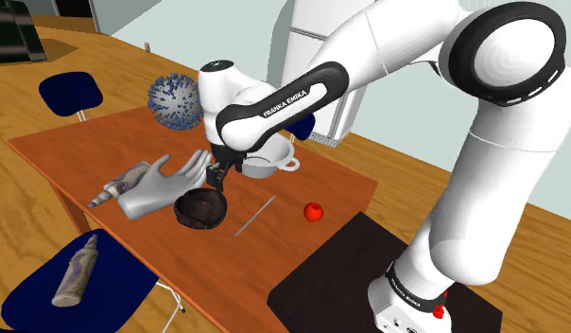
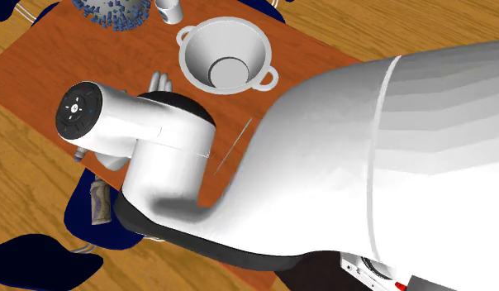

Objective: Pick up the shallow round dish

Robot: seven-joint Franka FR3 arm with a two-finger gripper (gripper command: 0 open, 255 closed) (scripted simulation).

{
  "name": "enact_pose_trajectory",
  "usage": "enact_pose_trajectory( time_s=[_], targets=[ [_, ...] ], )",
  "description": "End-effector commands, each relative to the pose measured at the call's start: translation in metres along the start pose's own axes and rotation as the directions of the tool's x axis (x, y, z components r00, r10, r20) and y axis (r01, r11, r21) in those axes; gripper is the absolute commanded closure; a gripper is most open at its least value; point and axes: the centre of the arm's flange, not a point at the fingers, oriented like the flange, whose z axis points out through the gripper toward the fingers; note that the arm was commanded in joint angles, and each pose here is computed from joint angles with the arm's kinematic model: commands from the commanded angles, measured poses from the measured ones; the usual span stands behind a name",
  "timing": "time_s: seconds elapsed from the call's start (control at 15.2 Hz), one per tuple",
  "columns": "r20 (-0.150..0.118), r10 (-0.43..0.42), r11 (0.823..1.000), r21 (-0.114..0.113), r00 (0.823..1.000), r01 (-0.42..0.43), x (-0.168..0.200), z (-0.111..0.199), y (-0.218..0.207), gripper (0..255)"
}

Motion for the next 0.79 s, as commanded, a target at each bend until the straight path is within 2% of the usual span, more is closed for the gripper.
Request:
enact_pose_trajectory(
  time_s=[0.0, 0.73],
  targets=[
    [0.003, -0.026, 1.000, -0.013, 1.000, 0.026, 0.017, 0.015, -0.018, 0],
    [0.023, -0.161, 0.983, -0.080, 0.987, 0.163, 0.101, 0.106, -0.105, 0]
  ],
)
